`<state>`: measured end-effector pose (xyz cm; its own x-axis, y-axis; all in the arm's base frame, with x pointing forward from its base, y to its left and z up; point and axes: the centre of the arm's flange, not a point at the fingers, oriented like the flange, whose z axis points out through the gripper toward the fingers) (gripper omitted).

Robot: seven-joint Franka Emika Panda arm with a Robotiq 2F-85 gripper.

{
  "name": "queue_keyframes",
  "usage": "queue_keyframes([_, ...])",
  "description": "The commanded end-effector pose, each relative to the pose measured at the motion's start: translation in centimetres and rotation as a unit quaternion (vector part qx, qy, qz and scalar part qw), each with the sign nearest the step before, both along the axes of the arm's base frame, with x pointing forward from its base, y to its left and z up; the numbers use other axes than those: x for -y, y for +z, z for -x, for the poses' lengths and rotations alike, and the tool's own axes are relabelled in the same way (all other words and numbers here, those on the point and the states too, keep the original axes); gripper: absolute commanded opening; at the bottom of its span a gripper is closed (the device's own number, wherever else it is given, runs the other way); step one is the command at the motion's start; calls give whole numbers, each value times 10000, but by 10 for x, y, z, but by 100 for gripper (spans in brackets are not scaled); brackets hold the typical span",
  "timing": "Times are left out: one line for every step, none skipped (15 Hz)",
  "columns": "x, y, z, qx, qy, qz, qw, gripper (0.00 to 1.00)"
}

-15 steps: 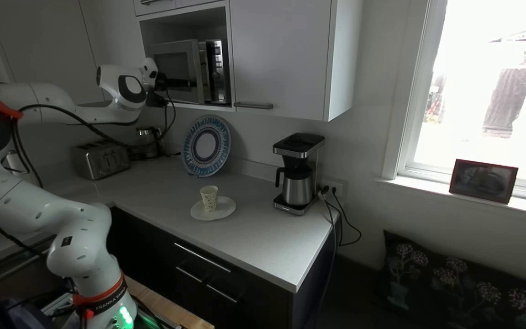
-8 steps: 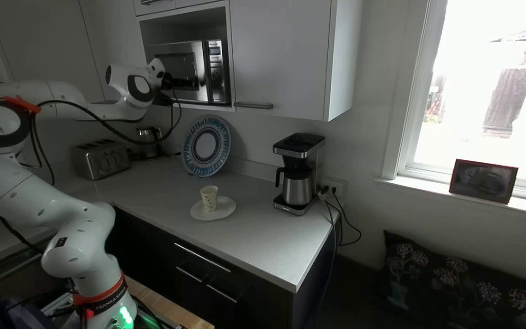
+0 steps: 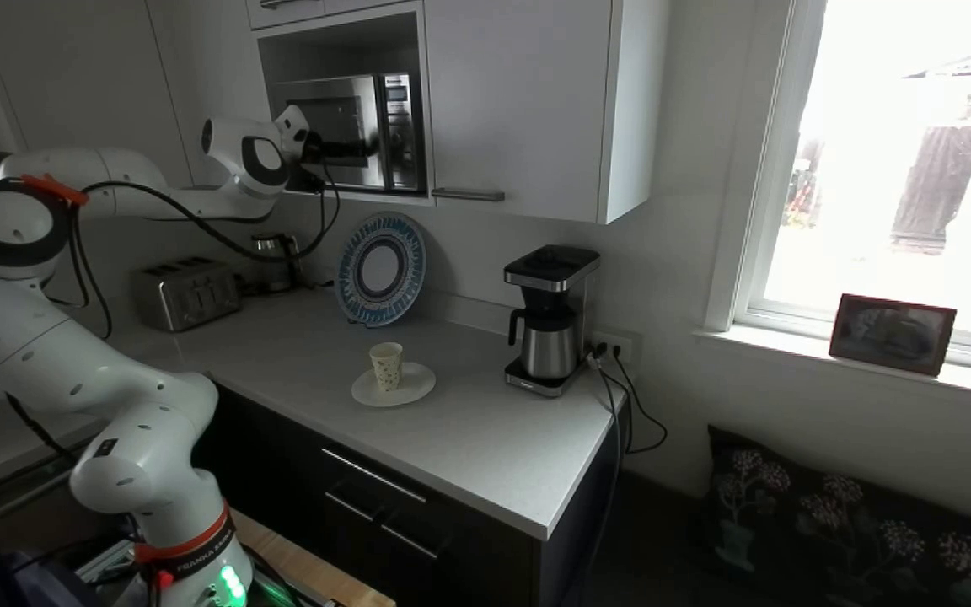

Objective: Close the microwave door fully, turn the round knob on the microwave to the right

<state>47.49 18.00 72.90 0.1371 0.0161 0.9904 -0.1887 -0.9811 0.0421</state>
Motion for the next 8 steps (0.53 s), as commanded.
queue_keyframes([0, 0, 0, 1, 2, 0, 10000, 100])
queue_keyframes([0, 0, 0, 1, 1, 0, 10000, 100])
queue_keyframes([0, 0, 0, 2, 1, -1, 10000, 100])
queue_keyframes([0, 0, 0, 2, 2, 0, 10000, 100])
queue_keyframes([0, 0, 0, 2, 2, 1, 10000, 100])
queue_keyframes([0, 0, 0, 2, 2, 1, 10000, 100])
queue_keyframes([1, 0, -1, -8, -37, -43, 10000, 100])
queue_keyframes([1, 0, -3, 25, -81, -58, 9999, 100])
